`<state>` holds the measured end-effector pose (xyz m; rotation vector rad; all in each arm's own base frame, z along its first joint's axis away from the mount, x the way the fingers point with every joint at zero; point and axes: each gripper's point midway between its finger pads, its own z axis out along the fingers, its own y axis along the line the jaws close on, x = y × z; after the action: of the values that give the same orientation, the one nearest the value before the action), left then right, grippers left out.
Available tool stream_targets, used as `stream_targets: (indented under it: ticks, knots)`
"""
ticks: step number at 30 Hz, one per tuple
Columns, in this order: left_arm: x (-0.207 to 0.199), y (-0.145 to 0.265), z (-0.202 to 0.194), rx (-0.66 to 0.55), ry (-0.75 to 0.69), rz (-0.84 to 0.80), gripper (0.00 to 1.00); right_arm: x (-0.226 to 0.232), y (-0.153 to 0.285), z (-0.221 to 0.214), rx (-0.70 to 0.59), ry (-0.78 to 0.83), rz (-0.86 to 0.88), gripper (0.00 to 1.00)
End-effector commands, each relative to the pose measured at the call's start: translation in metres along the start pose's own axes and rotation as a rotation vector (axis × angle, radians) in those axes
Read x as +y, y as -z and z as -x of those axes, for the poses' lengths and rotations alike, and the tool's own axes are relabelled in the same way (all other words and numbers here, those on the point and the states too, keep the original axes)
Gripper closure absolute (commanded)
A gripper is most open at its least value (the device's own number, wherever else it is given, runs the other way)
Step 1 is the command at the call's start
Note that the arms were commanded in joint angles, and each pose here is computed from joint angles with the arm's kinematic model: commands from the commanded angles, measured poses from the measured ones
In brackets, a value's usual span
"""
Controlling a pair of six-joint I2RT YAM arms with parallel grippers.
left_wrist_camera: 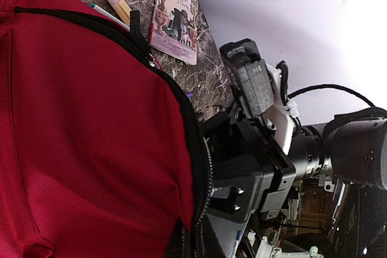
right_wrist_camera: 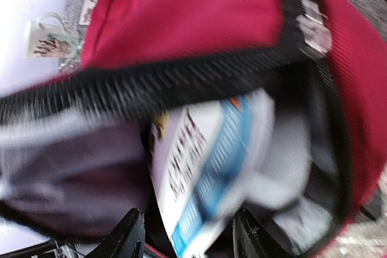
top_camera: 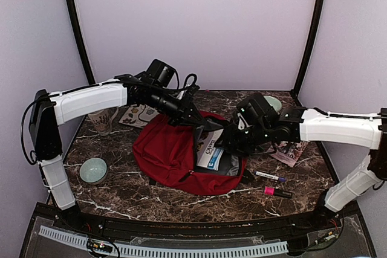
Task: Pack the student bag
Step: Place the book in the largest pocket of the bag.
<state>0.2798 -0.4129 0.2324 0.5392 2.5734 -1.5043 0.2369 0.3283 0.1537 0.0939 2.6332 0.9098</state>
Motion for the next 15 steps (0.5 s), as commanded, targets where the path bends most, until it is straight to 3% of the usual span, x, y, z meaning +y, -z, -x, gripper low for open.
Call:
stream_targets:
  ticks: [1, 10, 15]
  knots:
    - [0.009, 0.005, 0.003, -0.003, -0.016, -0.004, 1.0, -0.023, 0.035, -0.015, 0.026, 0.006, -0.091, 0.49]
    - [0.035, -0.006, -0.003, 0.038, 0.006, 0.014, 1.0, -0.041, 0.052, -0.021, -0.096, -0.197, 0.059, 0.51]
    - [0.038, -0.007, -0.004, 0.046, 0.008, 0.021, 1.0, -0.04, 0.044, -0.014, -0.135, -0.185, 0.036, 0.51]
